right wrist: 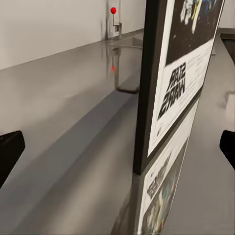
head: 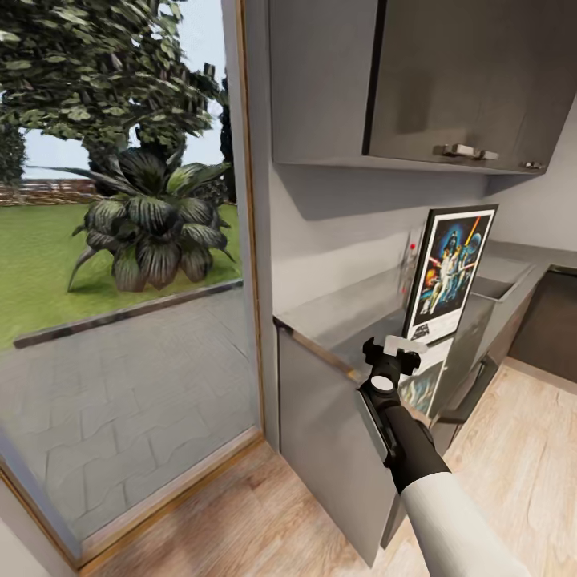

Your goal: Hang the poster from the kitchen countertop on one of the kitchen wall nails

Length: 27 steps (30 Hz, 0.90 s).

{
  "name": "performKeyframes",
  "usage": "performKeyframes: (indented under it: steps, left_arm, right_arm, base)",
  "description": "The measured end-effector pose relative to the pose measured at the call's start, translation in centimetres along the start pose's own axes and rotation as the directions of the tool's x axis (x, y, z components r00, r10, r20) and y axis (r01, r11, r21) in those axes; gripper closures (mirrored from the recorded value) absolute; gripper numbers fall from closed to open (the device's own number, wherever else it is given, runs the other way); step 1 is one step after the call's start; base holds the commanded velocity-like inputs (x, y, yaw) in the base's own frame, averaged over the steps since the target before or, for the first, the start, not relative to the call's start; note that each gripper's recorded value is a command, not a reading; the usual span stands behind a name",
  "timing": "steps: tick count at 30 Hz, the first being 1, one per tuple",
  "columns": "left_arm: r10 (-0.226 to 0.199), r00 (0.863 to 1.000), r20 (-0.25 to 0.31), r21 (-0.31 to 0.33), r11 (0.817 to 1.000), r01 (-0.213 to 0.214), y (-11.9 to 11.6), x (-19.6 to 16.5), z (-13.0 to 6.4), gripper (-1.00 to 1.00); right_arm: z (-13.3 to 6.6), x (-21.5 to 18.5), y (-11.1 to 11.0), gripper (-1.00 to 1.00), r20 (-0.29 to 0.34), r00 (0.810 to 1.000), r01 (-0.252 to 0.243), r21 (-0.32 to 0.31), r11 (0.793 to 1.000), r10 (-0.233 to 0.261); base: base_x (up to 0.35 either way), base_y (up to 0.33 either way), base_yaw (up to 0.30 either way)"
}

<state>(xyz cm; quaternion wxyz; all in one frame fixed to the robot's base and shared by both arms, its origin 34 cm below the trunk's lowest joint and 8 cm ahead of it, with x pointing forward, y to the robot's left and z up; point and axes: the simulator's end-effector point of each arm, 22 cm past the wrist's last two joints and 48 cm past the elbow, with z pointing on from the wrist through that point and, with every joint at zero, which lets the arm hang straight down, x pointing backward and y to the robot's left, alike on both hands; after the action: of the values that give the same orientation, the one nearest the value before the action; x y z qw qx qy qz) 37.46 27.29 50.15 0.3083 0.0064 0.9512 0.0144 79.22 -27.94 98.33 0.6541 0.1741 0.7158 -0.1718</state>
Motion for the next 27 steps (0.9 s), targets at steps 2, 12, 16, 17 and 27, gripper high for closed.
performKeyframes:
  steps: [2,12,16,17,27]
  left_arm:
    - [0.000,1.000,0.000,0.000,1.000,0.000,0.0,0.0,0.0,-1.00]
    - [-0.001,1.000,0.000,-0.001,1.000,0.001,0.0,0.0,0.0,-1.00]
    - [-0.001,1.000,0.000,-0.001,1.000,0.001,0.0,0.0,0.0,-1.00]
    - [-0.001,1.000,0.000,-0.001,1.000,0.001,0.0,0.0,0.0,-1.00]
    - [-0.003,1.000,0.000,-0.003,1.000,0.003,0.1,0.0,0.0,-1.00]
  right_arm:
    - [0.0,0.0,0.0,-1.00,0.000,1.000,0.000,0.000,1.000,0.000]
    - [0.1,0.8,0.0,-1.00,-0.014,1.000,0.010,0.000,1.000,-0.010]
    - [0.3,1.2,-0.5,-1.00,-0.026,1.000,0.005,0.013,1.000,-0.005]
    - [0.4,1.3,-0.7,-1.00,-0.028,1.000,0.002,0.018,1.000,-0.002]
    - [0.7,1.6,-1.5,-1.00,-0.040,0.999,-0.009,0.035,0.999,0.010]
  base:
    - [0.083,-0.078,0.000]
    - [0.053,-0.096,0.000]
    - [0.044,-0.062,0.000]
    - [0.122,-0.150,0.000]
    - [0.028,-0.031,0.000]
